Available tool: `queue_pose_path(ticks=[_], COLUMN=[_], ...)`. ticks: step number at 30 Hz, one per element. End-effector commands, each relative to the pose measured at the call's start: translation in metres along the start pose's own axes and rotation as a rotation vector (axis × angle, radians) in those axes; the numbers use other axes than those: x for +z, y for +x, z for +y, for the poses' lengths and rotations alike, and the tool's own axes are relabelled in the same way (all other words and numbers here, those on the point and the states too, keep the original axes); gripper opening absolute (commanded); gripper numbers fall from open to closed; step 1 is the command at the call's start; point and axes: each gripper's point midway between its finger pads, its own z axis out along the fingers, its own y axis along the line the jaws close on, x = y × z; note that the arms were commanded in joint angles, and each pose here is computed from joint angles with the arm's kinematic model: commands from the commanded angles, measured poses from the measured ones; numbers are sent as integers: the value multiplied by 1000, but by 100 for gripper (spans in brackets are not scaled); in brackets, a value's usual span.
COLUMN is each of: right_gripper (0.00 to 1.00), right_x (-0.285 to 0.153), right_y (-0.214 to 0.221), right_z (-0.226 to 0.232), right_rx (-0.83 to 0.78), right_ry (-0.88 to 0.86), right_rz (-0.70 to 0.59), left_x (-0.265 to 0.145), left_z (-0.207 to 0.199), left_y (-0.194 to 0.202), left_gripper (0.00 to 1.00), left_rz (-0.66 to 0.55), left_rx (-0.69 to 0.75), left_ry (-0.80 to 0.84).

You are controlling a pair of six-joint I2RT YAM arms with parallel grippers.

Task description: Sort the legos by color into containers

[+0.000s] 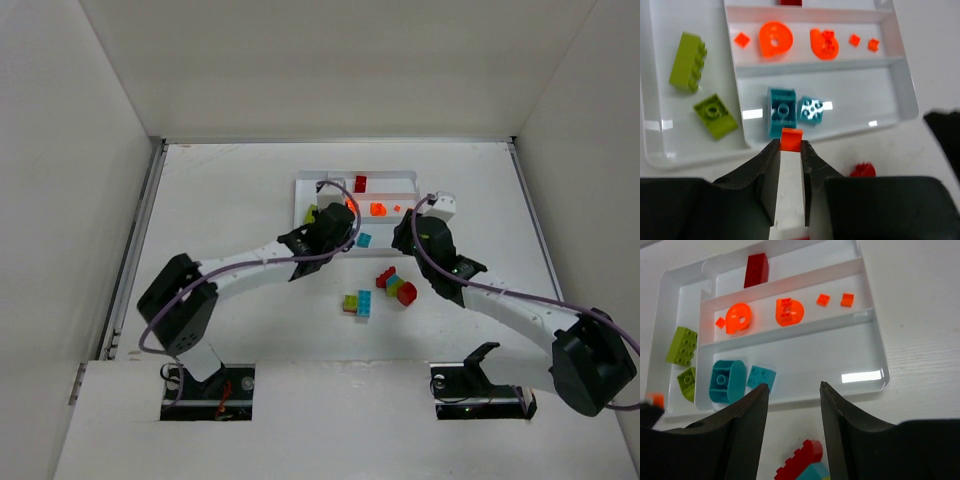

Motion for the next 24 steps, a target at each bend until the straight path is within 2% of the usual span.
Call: queue_pose_path(ticks=[1, 8, 16, 24], right_gripper=[52, 52, 52, 52], right_x=[2, 1, 5, 3], right_y=[1, 10, 17, 18], right_z=[17, 23, 26, 32], right_rx=[45, 34, 23, 9], right_ry=[-46, -67, -75, -87], right_rz=[-35, -21, 0, 0], left_x=[39, 109, 142, 143], left_z=[-17, -1, 13, 25], left_y=[-36, -43, -54, -45], left_gripper=[18, 18, 20, 38], left_rz=[-46, -28, -38, -23], left_rx=[22, 36, 54, 48], left_ry=[45, -24, -62, -80])
